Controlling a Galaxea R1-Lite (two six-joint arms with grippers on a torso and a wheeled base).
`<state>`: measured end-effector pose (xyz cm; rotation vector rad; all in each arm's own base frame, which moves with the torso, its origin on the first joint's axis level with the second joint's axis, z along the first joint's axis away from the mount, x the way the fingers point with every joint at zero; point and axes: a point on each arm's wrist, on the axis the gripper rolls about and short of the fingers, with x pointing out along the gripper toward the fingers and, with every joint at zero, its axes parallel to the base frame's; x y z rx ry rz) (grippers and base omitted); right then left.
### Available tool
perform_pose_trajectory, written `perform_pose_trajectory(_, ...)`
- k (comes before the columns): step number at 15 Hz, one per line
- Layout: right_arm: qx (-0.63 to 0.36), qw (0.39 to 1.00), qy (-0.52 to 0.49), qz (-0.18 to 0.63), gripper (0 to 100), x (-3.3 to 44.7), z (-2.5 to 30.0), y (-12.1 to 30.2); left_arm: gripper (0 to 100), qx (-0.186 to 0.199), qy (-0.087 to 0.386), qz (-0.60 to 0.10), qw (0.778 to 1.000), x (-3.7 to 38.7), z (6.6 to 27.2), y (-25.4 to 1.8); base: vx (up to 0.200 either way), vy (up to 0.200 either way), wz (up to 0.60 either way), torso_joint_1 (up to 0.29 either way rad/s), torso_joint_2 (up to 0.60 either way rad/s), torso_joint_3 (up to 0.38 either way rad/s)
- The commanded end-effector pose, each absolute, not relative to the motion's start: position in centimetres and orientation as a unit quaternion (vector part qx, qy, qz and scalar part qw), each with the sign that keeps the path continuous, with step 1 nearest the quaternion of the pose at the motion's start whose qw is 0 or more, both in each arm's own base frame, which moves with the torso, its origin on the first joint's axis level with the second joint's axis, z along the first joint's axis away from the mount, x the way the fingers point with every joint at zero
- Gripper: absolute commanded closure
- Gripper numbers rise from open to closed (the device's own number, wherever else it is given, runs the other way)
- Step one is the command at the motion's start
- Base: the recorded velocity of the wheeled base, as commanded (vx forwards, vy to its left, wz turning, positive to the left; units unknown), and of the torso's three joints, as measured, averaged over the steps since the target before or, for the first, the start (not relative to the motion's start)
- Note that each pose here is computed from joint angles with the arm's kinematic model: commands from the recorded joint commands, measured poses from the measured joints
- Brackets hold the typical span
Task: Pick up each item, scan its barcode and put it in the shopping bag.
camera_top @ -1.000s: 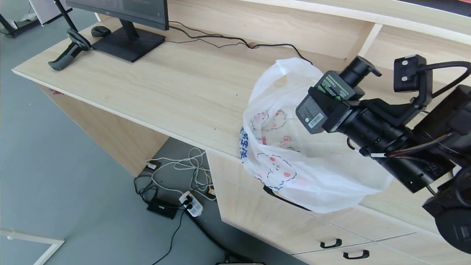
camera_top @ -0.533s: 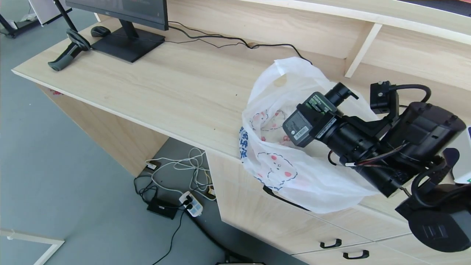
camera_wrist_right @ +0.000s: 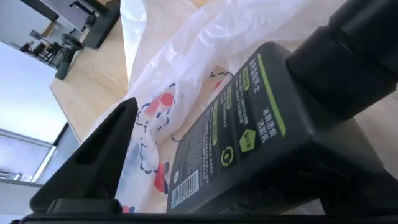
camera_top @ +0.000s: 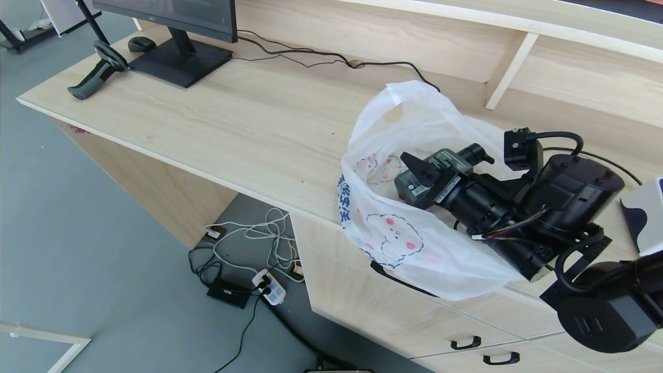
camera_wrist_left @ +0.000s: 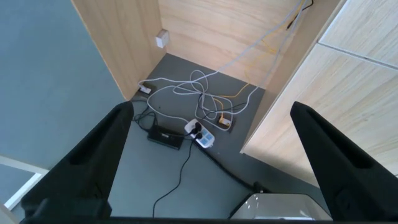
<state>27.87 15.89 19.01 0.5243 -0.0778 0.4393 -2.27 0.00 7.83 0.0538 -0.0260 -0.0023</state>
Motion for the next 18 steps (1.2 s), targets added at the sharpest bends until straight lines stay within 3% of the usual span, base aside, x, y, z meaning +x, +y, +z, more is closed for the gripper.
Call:
perform_pose_trajectory(1,0.242,0.947,-0.054,0.205,0,28.2,19.3,15.3,0,0.026,-0.013,-0.001,1.0,-2.3,7.8,0.0,0.0,0.0,0.0,0.0,0.0,0.0)
perform_pose_trajectory(7,0.058,0.974,-0.162,0.149,0,26.8,23.2,11.6,0,0.018,-0.011,-0.001,1.0,-2.3,7.8,0.0,0.0,0.0,0.0,0.0,0.0,0.0)
perform_pose_trajectory(11,-0.022,0.959,-0.227,0.165,0,24.0,26.1,12.8,0,0.018,-0.012,-0.001,1.0,-2.3,7.8,0.0,0.0,0.0,0.0,0.0,0.0,0.0)
perform_pose_trajectory(16,-0.083,0.955,-0.164,0.231,0,18.9,21.6,13.0,0,0.018,-0.011,-0.001,1.0,-2.3,7.8,0.0,0.0,0.0,0.0,0.0,0.0,0.0)
perform_pose_trajectory(18,-0.076,0.956,-0.161,0.231,0,18.5,21.4,12.6,0,0.018,-0.011,-0.001,1.0,-2.3,7.8,0.0,0.0,0.0,-0.6,0.002,0.01,0.0)
